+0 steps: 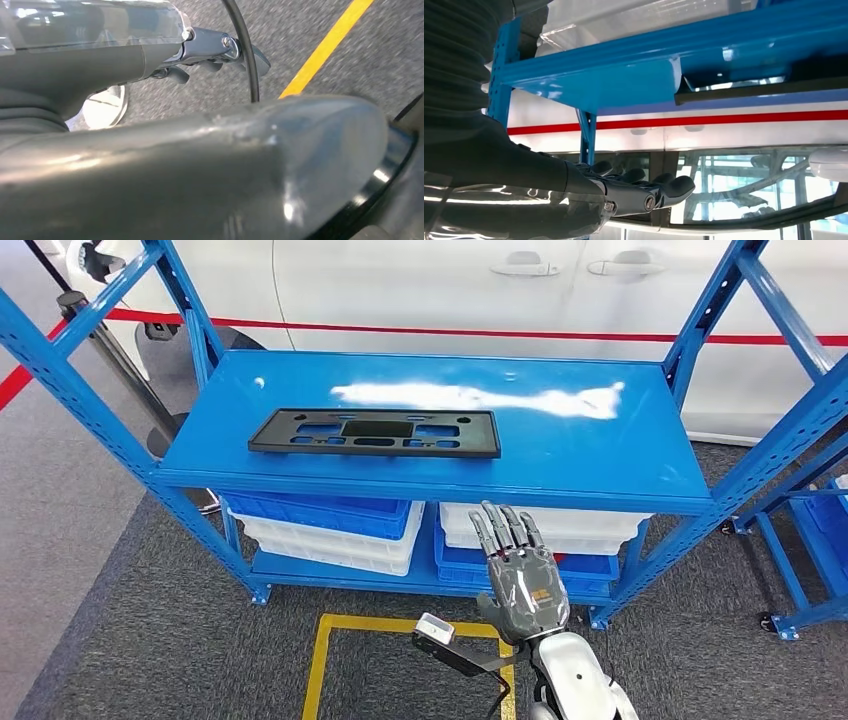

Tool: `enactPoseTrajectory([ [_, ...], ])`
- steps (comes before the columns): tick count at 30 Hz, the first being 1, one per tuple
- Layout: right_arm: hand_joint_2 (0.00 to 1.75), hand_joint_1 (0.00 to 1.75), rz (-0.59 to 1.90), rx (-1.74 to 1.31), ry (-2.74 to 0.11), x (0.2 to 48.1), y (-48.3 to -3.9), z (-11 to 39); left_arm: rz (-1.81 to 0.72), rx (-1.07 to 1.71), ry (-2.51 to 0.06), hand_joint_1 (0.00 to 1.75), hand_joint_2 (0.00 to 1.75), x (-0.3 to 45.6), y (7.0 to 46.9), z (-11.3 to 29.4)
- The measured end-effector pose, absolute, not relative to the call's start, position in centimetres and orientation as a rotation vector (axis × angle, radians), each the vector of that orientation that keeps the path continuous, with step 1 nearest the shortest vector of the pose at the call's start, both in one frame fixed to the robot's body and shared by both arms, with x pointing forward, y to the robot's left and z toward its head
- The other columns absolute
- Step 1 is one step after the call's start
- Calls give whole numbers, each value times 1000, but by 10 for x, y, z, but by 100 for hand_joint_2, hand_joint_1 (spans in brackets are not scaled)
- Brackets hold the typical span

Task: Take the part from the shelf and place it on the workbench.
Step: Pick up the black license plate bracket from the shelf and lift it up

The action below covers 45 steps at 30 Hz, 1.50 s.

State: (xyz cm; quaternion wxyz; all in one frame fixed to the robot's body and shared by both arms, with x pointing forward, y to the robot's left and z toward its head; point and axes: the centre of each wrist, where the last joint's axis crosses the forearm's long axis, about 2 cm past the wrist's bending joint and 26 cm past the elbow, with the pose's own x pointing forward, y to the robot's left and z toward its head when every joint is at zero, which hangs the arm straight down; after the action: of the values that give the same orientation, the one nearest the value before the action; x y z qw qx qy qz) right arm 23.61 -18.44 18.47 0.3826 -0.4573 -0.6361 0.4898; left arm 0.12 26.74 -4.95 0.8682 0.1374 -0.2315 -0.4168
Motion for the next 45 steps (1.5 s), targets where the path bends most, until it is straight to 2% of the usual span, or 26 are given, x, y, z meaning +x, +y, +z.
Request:
enactPoseTrajectory([
  [28,175,0,1243,-1149,-1589,234,-187,181,-919,266,-496,0,0,5,260,-54],
  [45,175,0,1283,-1103,-1682,232,-172,188,-937,247,-504,0,0,4,257,-56],
])
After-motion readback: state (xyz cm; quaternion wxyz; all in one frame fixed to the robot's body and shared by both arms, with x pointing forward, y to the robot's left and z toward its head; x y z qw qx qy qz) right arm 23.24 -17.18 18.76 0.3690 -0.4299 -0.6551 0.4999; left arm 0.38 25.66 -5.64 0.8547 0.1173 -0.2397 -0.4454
